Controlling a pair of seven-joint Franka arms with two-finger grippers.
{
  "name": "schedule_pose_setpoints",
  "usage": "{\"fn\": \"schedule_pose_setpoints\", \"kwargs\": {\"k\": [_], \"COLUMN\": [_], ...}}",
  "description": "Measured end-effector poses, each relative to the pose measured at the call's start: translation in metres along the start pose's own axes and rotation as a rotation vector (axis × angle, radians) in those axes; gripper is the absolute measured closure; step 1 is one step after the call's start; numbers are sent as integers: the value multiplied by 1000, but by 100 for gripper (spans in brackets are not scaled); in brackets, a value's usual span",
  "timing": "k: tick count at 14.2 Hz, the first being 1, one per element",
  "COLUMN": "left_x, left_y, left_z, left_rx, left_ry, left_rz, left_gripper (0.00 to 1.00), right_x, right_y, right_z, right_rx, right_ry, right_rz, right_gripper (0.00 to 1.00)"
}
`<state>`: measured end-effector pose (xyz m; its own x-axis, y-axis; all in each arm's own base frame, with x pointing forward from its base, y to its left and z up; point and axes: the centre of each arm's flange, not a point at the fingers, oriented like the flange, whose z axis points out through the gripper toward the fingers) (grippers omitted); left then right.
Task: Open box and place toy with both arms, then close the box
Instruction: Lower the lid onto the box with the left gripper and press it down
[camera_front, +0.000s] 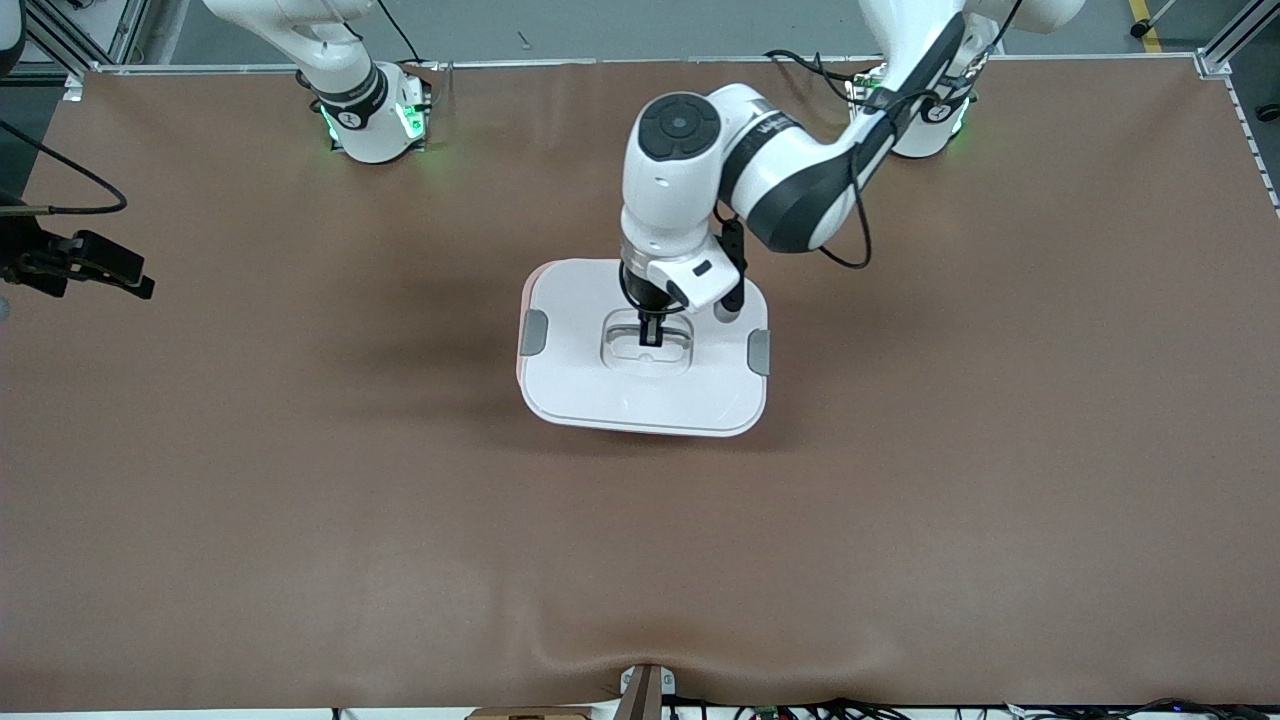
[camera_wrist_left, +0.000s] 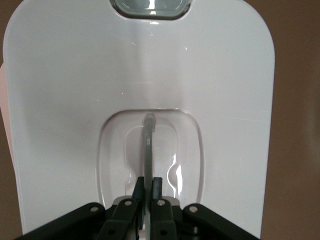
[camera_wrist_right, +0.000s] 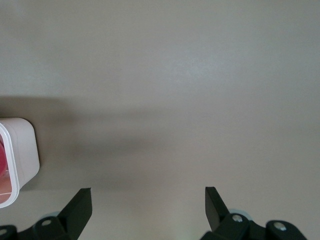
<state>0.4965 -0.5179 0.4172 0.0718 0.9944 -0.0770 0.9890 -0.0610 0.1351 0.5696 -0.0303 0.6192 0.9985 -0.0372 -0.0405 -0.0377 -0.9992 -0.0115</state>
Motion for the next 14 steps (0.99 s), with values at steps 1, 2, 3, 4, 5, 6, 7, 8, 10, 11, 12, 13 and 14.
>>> {"fn": "schedule_pose_setpoints", "kwargs": {"k": [1,2,3,4,5,6,7,8,10,11,12,13,14], "left_x": [-6,-13,-19,-25,-29,-31,-32,-34,-39,-41,-42,-42,-41], "left_y": [-6,-12,-18,-25,-29,-31,-33,-35,-42,-44,-46,-46,-46], "left_z": [4,7,10,15,21,26,30,36,46,49,53,56,59], "left_rx": [-4,-12,-20,-25,-26,-25,-25,-24,-18,-14,-10,-8,-8], "left_ry": [8,18,30,41,50,57,64,73,83,86,89,93,96], "left_rz": [2,9,13,18,21,26,33,42,59,64,67,69,70], "left_gripper": [93,93,93,93,93,93,93,93,93,93,93,93,93], "right_x": [0,-1,-2,-3,-5,-6,-7,-8,-9,-10,-10,-11,-11], "right_y": [4,8,11,14,20,27,33,37,38,37,37,37,35], "right_z": [0,-1,-2,-2,-2,-2,-5,-10,-20,-24,-25,-25,-24], "right_rx": [0,1,1,2,3,4,5,5,4,4,4,5,7], "right_ry": [1,1,-2,-8,-15,-21,-19,-11,5,10,12,6,-4], "right_rz": [-9,-15,-14,-9,-1,5,9,12,14,13,13,12,9], "right_gripper": [0,0,0,0,0,0,0,0,0,0,0,0,0]}}
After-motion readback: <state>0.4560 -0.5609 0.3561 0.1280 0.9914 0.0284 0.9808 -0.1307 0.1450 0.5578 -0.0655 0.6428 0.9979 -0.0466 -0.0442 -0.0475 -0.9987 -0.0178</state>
